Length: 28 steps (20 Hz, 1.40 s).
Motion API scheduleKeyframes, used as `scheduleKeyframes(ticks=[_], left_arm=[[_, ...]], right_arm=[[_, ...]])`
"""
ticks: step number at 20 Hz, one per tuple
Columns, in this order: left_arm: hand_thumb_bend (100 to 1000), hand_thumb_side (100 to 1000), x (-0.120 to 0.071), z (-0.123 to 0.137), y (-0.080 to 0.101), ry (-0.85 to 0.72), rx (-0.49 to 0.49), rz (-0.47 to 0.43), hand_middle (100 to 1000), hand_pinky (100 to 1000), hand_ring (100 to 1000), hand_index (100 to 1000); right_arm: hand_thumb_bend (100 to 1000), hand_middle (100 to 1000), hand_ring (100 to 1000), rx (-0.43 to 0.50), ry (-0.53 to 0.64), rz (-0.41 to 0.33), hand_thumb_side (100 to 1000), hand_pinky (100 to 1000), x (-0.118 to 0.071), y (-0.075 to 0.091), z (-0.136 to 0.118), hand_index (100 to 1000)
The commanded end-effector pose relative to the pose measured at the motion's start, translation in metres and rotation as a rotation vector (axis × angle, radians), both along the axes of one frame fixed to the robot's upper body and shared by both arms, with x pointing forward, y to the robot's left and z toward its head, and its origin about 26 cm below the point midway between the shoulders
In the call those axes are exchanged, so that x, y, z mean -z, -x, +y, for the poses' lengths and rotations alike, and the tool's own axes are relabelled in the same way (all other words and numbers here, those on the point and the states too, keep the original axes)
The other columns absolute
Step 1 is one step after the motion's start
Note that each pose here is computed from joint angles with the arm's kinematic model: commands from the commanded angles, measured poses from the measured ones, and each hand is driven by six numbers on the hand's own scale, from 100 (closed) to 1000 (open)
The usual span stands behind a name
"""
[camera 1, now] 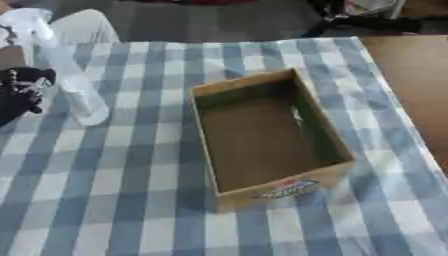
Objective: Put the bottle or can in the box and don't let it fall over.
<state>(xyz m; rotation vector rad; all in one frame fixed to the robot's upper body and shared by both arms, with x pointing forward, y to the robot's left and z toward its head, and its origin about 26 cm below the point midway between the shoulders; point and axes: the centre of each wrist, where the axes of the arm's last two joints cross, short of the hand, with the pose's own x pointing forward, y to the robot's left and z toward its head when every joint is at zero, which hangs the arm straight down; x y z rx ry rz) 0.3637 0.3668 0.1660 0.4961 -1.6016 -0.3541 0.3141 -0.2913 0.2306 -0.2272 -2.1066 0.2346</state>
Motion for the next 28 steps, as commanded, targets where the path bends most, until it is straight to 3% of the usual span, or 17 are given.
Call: scheduleKeyframes(ticks=[1,15,21,28], left_arm=[[271,522,-0.014,0.0,-0.002,-0.021,0.014,-0.035,715,544,749,777],[252,458,-0.017,-0.007,-0.007,-0.006,-0.047,-0.063,713,532,741,774],[254,317,-0.021,-0.008,-0.009,-0.025,-0.128,-0.099,712,523,737,784],[304,431,-0.026,-0.015,-0.009,-0.032,-0.165,-0.15,751,545,763,832]], right_arm=[[100,1000,1000,-0.002,0.005,-0.018,526,914,-0.007,0.001,-0.001,879],[100,1000,1000,-0.006,0.0,-0.016,526,915,-0.006,0.0,0.0,879],[100,1000,1000,-0.009,0.0,-0.016,527,916,-0.006,0.0,0.0,880],[100,1000,1000,-0.012,-0.002,-0.017,527,917,-0.006,0.0,0.001,879]])
